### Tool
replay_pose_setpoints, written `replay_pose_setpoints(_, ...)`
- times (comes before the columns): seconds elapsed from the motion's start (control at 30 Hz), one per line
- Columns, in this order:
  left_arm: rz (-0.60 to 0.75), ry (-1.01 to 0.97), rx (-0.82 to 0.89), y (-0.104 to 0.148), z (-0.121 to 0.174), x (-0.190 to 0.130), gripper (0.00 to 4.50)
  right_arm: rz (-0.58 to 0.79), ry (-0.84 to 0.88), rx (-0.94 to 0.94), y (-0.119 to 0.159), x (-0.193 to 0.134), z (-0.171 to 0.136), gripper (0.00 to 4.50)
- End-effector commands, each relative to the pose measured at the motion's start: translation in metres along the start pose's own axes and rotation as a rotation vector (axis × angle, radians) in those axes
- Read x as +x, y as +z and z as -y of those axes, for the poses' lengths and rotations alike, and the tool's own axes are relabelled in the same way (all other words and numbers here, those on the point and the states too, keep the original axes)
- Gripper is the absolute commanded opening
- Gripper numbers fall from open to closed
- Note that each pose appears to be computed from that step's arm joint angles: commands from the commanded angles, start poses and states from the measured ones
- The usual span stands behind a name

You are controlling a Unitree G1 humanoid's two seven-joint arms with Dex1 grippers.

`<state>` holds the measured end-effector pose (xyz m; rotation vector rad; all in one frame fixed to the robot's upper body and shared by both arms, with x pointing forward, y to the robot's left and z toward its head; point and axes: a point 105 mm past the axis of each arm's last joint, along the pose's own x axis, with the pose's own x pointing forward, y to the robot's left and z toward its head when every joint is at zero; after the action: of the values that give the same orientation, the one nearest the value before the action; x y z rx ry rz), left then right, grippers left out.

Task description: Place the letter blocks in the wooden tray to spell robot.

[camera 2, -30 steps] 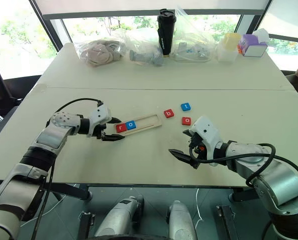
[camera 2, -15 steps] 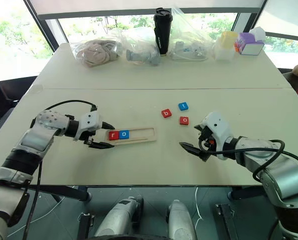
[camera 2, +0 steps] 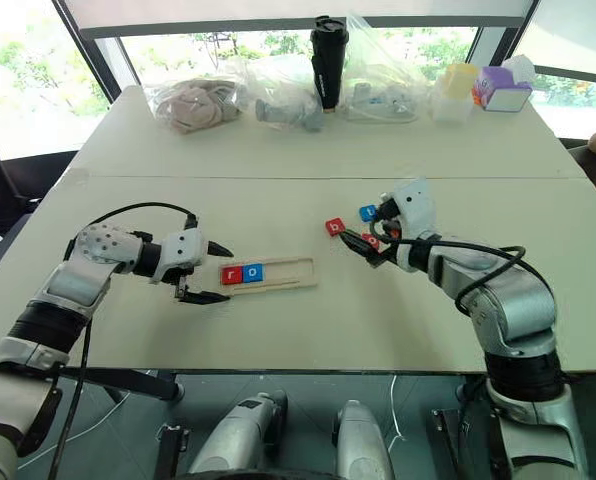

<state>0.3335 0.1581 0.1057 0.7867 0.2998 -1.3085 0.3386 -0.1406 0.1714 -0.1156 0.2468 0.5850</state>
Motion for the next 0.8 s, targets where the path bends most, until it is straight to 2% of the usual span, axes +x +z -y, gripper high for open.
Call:
replay_pose_setpoints(0.03,-0.039,0.060,0.038,-0.002,-0.010,-0.003,4.46,-0.017,-0.034,0.005,0.005,0.021,-0.002,4.50)
replay_pose_setpoints(0.17,-0.039,0.028,-0.038,0.007,-0.005,-0.028,4.46,-0.072,-0.070,0.001,0.004,0.048,0.001,4.50)
replay_pose_setpoints(0.27,0.075,0.044,-0.145,0.035,0.000,-0.068,4.46,-0.113,-0.089,0.007,0.005,0.068,0.006,4.50)
replay_pose_setpoints(0.43,0.163,0.145,-0.192,0.064,0.003,-0.101,4.46,-0.169,-0.101,0.015,0.000,0.084,0.008,4.50)
replay_pose_setpoints(0.57,0.229,0.242,-0.234,0.078,0.001,-0.117,4.46,-0.187,-0.066,0.030,-0.004,0.091,-0.002,4.50)
replay_pose_setpoints(0.8,0.230,0.314,-0.298,0.074,0.015,-0.118,4.46,-0.236,-0.047,0.030,-0.019,0.097,-0.014,4.50)
